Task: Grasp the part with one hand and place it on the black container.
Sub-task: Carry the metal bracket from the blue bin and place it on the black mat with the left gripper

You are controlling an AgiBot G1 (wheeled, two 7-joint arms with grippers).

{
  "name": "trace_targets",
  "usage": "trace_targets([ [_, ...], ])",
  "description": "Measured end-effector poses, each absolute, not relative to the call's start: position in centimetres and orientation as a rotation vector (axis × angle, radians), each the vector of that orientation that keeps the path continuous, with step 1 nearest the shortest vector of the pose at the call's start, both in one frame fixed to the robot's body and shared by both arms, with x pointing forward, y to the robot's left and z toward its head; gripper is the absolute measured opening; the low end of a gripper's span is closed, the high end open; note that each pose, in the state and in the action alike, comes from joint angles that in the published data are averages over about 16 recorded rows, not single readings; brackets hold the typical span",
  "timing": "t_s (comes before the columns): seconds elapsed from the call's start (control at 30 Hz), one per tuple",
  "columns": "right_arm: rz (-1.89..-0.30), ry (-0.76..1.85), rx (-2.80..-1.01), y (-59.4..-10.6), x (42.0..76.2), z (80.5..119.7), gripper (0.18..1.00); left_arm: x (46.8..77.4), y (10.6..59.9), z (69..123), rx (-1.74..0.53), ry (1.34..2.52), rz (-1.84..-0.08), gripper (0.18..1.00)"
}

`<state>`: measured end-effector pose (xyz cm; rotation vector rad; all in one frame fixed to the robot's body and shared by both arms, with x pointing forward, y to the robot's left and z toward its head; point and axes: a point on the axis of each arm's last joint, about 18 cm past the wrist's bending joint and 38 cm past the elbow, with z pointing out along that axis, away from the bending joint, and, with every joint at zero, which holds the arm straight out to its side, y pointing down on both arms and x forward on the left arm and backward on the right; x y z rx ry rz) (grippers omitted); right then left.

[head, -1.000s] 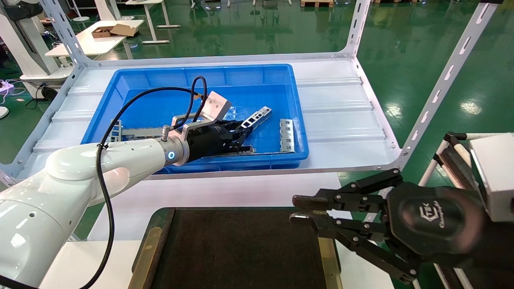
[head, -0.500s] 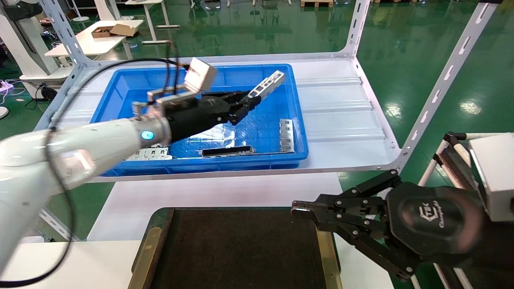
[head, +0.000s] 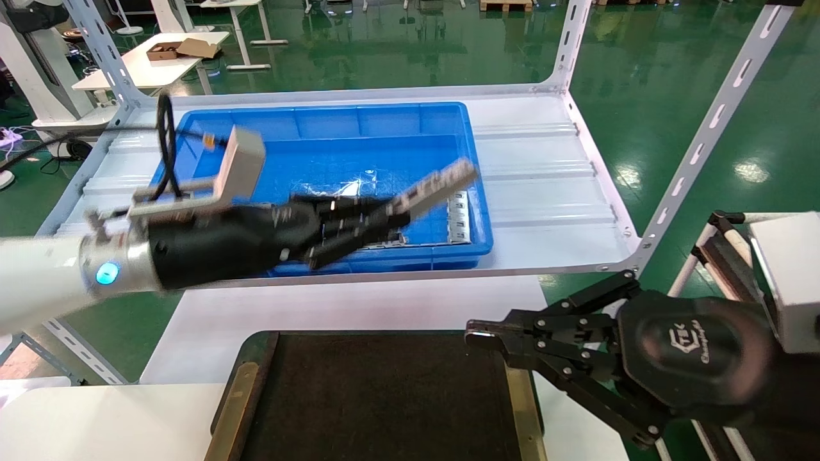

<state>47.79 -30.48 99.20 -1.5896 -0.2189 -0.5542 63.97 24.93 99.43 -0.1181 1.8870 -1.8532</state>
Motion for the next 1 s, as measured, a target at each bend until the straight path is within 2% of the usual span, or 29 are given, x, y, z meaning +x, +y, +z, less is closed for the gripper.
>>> trace_targets([
  [0.3, -0.554, -0.219, -1.59, -30.5, 47.8, 99.2, 0.191, 59.8, 24.3, 91.0, -0.208, 2.085, -1.903, 0.328],
  [0.5, -0.554, -0.219, -1.59, -30.5, 47.8, 99.2, 0.191, 59.0, 22.6, 84.6, -0.43, 2.13, -1.88, 0.328],
  [0.7, -0.554, -0.219, -1.59, -30.5, 47.8, 99.2, 0.191, 59.8, 20.1, 79.2, -0.705, 2.044, -1.84, 0.328],
  [1.0, -0.554, -0.219, -1.59, -30.5, 47.8, 99.2, 0.191, 62.6, 16.0, 74.7, -1.059, 1.766, -1.813, 0.328],
])
